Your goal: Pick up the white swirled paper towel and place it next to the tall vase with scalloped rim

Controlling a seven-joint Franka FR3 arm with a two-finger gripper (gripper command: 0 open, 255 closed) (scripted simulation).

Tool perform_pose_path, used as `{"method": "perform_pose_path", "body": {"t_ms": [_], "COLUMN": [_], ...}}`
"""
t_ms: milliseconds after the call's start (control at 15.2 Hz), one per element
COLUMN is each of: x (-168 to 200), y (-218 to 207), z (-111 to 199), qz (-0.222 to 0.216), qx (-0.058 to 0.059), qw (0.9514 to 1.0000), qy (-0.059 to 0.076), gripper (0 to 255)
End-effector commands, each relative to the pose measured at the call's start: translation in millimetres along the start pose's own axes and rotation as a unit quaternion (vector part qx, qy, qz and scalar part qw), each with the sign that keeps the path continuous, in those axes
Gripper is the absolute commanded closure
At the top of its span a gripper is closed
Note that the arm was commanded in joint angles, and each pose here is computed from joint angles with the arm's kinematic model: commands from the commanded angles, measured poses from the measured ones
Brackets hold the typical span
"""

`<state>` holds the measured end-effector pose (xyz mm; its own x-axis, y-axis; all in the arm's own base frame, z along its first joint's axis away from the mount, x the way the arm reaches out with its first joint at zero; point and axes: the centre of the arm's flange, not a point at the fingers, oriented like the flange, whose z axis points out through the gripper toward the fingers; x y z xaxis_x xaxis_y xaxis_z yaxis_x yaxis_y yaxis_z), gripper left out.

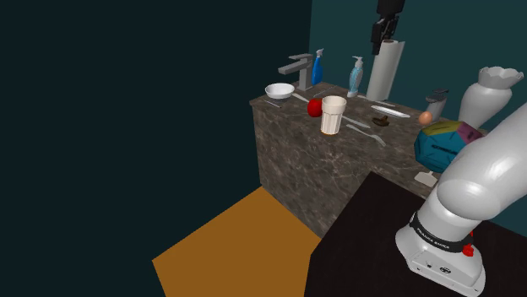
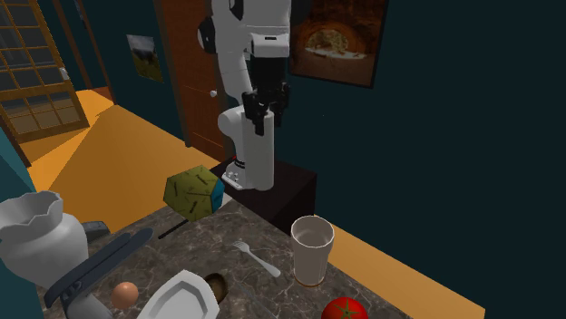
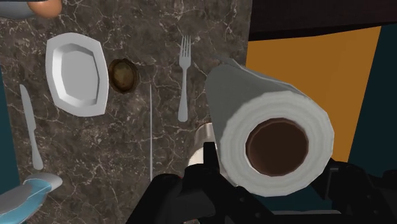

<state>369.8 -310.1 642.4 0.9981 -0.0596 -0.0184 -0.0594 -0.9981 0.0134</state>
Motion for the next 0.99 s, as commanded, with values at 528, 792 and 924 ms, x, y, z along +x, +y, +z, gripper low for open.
{"method": "perform_pose_path", "body": {"t_ms": [528,792,924], "x": [-1.1,-1.5,-1.6], "y": [0.6,0.9,1.0], "z": [-53.5,-74.6,-85.1], "qz": [0.000,0.000,0.000], "qx": [0.000,0.000,0.000], "qw": [1.0000,1.0000,1.0000], "qy": [0.000,0.000,0.000], "gripper": [255,255,255]}}
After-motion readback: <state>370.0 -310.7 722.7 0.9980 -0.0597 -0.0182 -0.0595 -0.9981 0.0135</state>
